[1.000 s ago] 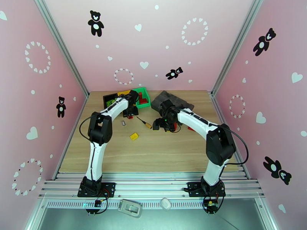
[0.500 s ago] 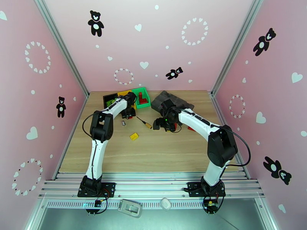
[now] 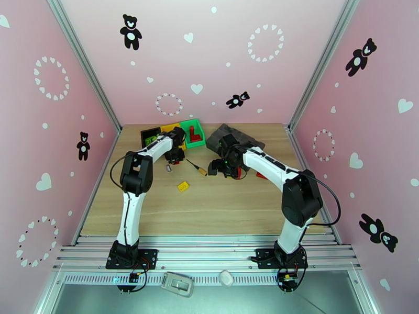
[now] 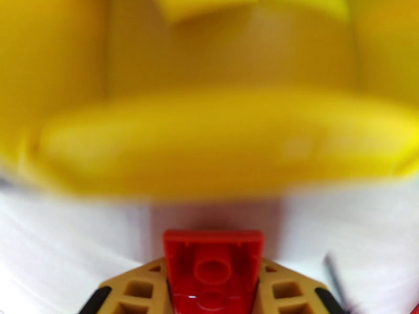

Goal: Sort the legos into containers by color

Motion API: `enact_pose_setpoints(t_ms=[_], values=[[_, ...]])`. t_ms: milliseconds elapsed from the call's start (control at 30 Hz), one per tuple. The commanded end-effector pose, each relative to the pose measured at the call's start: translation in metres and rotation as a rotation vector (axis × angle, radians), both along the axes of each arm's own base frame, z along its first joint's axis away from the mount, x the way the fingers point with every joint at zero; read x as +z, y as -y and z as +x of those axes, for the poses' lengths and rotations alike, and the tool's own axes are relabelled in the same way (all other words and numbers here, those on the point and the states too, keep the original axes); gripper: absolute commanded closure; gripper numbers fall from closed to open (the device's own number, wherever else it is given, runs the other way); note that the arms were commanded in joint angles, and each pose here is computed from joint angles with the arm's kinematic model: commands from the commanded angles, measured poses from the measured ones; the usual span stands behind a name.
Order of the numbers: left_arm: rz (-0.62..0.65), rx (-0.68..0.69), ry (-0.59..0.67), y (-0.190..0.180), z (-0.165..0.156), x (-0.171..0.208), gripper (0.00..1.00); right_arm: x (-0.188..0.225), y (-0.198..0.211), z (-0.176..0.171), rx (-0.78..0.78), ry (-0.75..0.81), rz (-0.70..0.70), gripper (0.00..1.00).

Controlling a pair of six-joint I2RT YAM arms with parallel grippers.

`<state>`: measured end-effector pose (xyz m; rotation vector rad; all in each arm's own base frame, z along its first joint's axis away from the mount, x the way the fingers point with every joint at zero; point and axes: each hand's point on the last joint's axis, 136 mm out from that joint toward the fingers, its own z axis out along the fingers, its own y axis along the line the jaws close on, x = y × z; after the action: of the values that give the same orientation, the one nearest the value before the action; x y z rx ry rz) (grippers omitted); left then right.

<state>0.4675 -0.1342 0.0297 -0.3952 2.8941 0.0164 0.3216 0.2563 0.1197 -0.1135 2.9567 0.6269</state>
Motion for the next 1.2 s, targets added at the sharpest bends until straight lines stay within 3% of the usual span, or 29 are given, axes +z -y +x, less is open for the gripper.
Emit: enact_pose_setpoints(t_ms=[0, 267, 533, 700, 800, 967, 1167], values=[[-0.088, -0.018, 0.104, 0.017, -0.002, 0.054, 0.75, 0.0, -0.004, 0.011, -0.004, 0.015, 0.003, 0.19], [-0.317, -0.105, 0.226, 0.062, 0.022, 0.111, 0.75, 0.005, -0.011, 0.026, -0.007, 0.038, 0.008, 0.19], [-0.439, -0.091, 0.333, 0.094, 0.101, 0.138, 0.73, 0.009, -0.001, 0.025, -0.021, 0.032, -0.016, 0.19], [-0.517, 0.034, 0.387, 0.081, 0.144, 0.122, 0.55, 0.014, 0.009, 0.022, -0.04, 0.031, -0.038, 0.19], [-0.549, 0.078, 0.405, 0.074, 0.157, 0.113, 0.31, 0.018, 0.017, 0.021, -0.052, 0.033, -0.049, 0.19], [-0.597, 0.004, 0.446, 0.089, 0.16, 0.129, 0.21, 0.021, 0.026, 0.019, -0.067, 0.032, -0.059, 0.19], [-0.603, -0.079, 0.492, 0.102, 0.147, 0.164, 0.2, 0.022, 0.031, 0.022, -0.073, 0.047, -0.069, 0.19]])
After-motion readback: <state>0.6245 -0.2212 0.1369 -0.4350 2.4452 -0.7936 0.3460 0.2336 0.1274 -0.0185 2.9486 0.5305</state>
